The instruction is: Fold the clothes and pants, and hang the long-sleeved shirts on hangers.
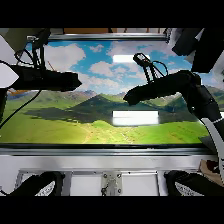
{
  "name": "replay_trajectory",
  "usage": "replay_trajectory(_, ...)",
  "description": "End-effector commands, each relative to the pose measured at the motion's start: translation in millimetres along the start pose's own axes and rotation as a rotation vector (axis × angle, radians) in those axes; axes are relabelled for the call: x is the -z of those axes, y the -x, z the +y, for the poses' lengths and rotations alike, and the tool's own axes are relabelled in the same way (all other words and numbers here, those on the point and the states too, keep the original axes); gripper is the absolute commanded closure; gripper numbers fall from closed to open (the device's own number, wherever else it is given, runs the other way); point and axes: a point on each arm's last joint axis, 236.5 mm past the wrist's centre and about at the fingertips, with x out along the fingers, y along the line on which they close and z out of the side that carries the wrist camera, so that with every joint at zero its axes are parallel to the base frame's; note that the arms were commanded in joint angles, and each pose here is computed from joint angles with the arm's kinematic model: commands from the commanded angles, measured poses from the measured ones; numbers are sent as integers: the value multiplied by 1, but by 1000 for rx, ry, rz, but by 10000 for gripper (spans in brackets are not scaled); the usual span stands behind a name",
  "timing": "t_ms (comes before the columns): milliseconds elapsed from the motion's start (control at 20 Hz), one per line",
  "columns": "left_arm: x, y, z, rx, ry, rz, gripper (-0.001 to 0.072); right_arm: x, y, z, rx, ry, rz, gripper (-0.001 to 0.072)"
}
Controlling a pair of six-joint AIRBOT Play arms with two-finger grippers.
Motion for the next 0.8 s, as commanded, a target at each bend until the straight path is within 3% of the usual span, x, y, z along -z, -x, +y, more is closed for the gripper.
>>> replay_trajectory(0, 0, 0, 0, 0, -1, 0, 696, -2, 0, -4, -11, -51, -9, 609)
replay_trajectory(50, 0, 0, 0, -1, -1, 0, 695, -2, 0, -5, -8, -49, -7, 702)
replay_trajectory(750, 0, 0, 0, 0, -1, -1, 695, 3, -2, -9, 6, -43, 12, 695)
